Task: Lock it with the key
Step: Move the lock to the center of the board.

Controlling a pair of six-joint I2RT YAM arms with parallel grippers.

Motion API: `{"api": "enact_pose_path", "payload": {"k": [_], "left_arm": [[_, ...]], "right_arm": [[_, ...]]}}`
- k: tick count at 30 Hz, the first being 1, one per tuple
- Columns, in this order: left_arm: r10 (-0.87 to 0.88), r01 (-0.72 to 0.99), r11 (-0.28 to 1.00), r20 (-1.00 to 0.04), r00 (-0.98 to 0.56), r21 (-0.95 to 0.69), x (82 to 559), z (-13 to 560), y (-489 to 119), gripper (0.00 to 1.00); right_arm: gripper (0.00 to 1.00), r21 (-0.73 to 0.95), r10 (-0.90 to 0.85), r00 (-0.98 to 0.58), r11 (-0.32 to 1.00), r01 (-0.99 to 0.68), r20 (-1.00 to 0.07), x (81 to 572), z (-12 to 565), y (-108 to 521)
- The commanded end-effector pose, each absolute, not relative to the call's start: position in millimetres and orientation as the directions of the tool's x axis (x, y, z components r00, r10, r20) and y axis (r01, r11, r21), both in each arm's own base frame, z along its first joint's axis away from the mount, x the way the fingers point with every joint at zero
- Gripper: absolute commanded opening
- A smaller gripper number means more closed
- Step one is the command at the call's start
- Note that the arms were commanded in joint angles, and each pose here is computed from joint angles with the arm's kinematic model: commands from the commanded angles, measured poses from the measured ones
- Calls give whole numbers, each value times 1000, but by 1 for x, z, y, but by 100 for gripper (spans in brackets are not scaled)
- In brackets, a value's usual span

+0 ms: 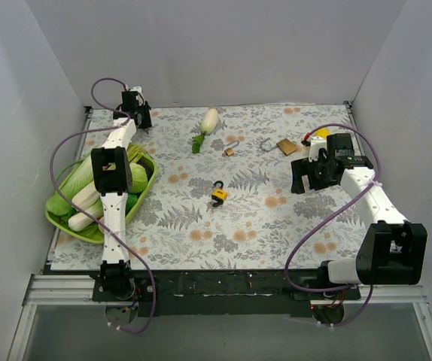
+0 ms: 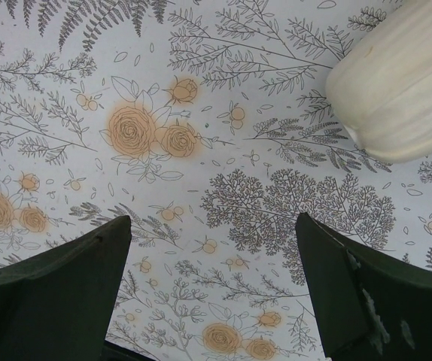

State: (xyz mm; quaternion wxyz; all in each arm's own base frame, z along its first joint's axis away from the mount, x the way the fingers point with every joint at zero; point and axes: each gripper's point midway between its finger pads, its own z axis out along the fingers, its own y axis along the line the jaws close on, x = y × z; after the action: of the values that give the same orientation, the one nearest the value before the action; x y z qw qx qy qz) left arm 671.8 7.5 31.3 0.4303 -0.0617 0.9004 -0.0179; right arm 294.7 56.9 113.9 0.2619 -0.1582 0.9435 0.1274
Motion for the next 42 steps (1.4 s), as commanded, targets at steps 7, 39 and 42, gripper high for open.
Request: {"api": "enact_pose_path", "payload": {"k": [7, 39, 42], "left_arm": [[-10, 4, 1000, -730, -684, -17, 648, 25, -26, 10], [-59, -53, 998, -651, -756, -29, 552, 139, -71, 98], [-188, -185, 980, -648, -738, -75, 558, 130, -68, 98]], "right_arm": [[98, 164, -219, -799, 916, -366, -561, 305, 128, 60], [98, 194, -203, -773, 901, -388, -601, 296, 135, 68], [98, 190, -205, -771, 902, -388, -603, 296, 136, 67]]}}
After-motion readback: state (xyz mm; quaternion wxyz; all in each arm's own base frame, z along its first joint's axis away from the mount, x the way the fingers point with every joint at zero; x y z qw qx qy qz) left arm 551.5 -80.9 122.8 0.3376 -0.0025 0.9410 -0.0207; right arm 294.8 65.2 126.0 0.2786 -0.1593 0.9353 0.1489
